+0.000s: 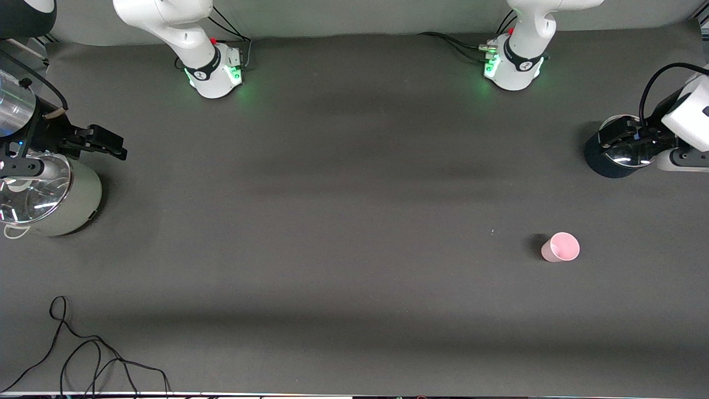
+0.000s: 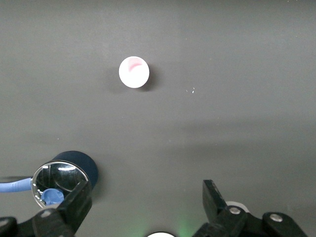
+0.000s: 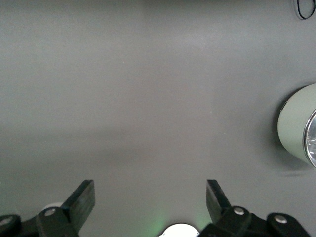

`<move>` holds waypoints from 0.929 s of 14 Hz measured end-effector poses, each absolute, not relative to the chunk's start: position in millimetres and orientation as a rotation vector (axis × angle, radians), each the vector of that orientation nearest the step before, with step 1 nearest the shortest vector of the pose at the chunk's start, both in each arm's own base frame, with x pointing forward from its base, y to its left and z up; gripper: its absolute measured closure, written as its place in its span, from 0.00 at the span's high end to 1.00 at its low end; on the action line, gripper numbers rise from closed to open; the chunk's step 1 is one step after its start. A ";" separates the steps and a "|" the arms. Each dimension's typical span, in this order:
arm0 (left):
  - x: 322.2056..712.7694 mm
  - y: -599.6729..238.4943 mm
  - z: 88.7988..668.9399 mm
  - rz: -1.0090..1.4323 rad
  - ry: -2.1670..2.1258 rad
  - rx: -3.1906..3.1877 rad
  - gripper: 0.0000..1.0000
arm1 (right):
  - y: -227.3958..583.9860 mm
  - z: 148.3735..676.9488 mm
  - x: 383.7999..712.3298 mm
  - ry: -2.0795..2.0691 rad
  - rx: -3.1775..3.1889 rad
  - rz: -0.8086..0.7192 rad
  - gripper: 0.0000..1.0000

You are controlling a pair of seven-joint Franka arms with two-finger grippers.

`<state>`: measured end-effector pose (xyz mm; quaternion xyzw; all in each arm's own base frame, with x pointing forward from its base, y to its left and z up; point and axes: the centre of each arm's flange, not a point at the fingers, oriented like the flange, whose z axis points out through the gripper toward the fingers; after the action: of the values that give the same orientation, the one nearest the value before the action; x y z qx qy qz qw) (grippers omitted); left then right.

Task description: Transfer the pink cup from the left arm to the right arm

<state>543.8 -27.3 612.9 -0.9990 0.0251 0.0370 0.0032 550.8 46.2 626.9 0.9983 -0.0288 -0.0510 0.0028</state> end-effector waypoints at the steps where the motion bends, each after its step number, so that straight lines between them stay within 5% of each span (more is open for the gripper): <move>1: 543.8 -27.3 612.9 0.116 0.079 -3.132 1.00 | 46.2 626.9 550.8 -0.094 3.130 -0.160 1.00; 13: 543.8 -27.5 612.8 0.116 0.082 -3.132 1.00 | 56.1 626.6 549.9 -0.145 3.124 -0.160 1.00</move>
<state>543.8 -27.5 612.8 -0.9990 0.0261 0.0371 0.0030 549.9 56.1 626.6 0.9976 -0.0463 -0.0511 0.0051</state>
